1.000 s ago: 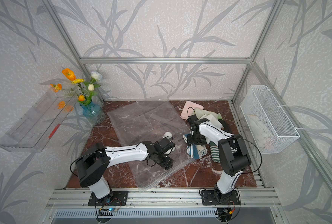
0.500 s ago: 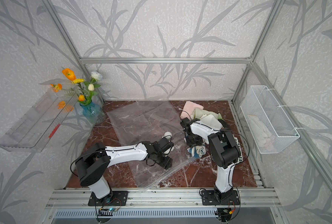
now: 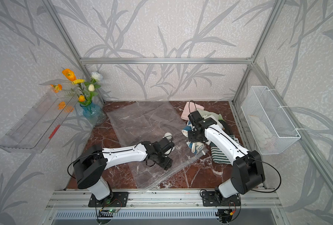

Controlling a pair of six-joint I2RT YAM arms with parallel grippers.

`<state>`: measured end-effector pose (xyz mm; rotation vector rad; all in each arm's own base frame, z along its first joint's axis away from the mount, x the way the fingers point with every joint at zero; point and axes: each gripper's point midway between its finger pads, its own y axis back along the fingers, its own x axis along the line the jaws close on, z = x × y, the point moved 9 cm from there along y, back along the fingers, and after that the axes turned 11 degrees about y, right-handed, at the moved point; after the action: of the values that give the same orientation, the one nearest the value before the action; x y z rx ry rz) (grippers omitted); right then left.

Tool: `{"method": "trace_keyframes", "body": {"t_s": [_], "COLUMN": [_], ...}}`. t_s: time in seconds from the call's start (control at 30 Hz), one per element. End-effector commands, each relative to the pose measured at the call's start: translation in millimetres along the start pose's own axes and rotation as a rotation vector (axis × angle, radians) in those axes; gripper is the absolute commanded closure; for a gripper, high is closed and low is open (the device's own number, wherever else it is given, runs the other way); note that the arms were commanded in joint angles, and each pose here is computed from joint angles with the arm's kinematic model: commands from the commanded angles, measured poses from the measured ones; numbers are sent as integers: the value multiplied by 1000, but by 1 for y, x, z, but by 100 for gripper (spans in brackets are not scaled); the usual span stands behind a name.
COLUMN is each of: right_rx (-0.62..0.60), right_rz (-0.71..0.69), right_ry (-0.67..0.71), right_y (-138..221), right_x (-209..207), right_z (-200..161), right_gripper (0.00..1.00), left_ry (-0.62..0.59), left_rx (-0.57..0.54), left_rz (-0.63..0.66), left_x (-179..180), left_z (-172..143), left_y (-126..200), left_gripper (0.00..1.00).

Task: Place the folded towel into the vacuum bag
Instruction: Pick up the towel from the center of the board, then open the vacuum bag at the center of the board.

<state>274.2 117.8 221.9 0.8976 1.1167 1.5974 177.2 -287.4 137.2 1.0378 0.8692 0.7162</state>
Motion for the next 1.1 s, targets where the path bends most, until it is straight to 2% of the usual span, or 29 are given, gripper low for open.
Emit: {"method": "trace_keyframes", "body": {"t_s": [0.0,0.17,0.4,0.6,0.7,0.87,1.07], "right_rx": [35,25,38,49,49,26,-6], "right_rz": [63,111,141,135,126,130,155], "right_ry": [-52,-96,-99,-88,-83,-79,-56], "right_y": [-6,-14,-29,-32,-29,-15,6], "right_x": [-9,-18,-16,-17,-18,-19,-16], "right_z": [-14,-11,-5,-6,-9,-19,-30], "right_gripper": [88,90,91,91,91,91,91], "left_ry": [-67,-148,-263,-331,-335,-339,-308], "left_rx": [-25,21,20,-2,-40,-106,-176], "left_rz": [-67,60,197,351,379,425,543], "left_x": [-26,-28,-35,-26,-25,-20,-3], "left_z": [-1,-2,1,4,6,9,20], "left_y": [17,-8,-20,-26,-20,-9,9], "left_gripper": [17,15,16,34,48,76,100]}}
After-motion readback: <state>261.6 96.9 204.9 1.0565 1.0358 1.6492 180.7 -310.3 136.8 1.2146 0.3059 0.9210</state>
